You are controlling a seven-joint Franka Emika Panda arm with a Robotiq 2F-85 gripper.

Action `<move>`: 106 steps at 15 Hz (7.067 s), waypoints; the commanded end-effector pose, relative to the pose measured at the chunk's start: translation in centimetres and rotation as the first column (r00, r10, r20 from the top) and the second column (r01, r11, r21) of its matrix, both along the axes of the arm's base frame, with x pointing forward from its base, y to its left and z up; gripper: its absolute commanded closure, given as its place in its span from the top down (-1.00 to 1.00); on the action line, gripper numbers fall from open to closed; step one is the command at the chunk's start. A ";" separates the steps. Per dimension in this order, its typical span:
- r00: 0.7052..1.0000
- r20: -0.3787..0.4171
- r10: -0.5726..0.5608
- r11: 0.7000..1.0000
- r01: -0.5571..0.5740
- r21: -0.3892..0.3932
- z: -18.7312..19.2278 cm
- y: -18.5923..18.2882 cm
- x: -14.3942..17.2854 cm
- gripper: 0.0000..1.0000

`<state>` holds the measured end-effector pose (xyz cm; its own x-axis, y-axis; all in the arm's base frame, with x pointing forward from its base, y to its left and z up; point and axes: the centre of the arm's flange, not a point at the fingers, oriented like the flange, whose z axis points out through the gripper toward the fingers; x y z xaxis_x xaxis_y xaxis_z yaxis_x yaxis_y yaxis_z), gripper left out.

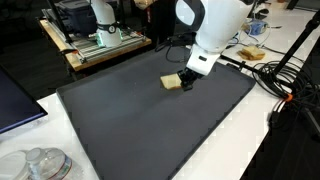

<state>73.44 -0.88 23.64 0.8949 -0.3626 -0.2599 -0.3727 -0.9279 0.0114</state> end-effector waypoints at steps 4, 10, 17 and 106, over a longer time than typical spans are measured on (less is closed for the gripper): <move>0.993 0.095 -0.069 0.988 0.081 -0.128 1.4 4.6 -1.6 -0.88; 0.977 0.194 -0.084 0.985 0.110 -0.132 1.5 6.3 -6.7 -0.88; 0.947 0.303 -0.102 0.985 0.138 -0.100 3.1 4.6 -11.9 -0.88; 0.968 0.252 0.017 0.993 0.013 -0.119 -7.3 -0.3 -13.9 -0.88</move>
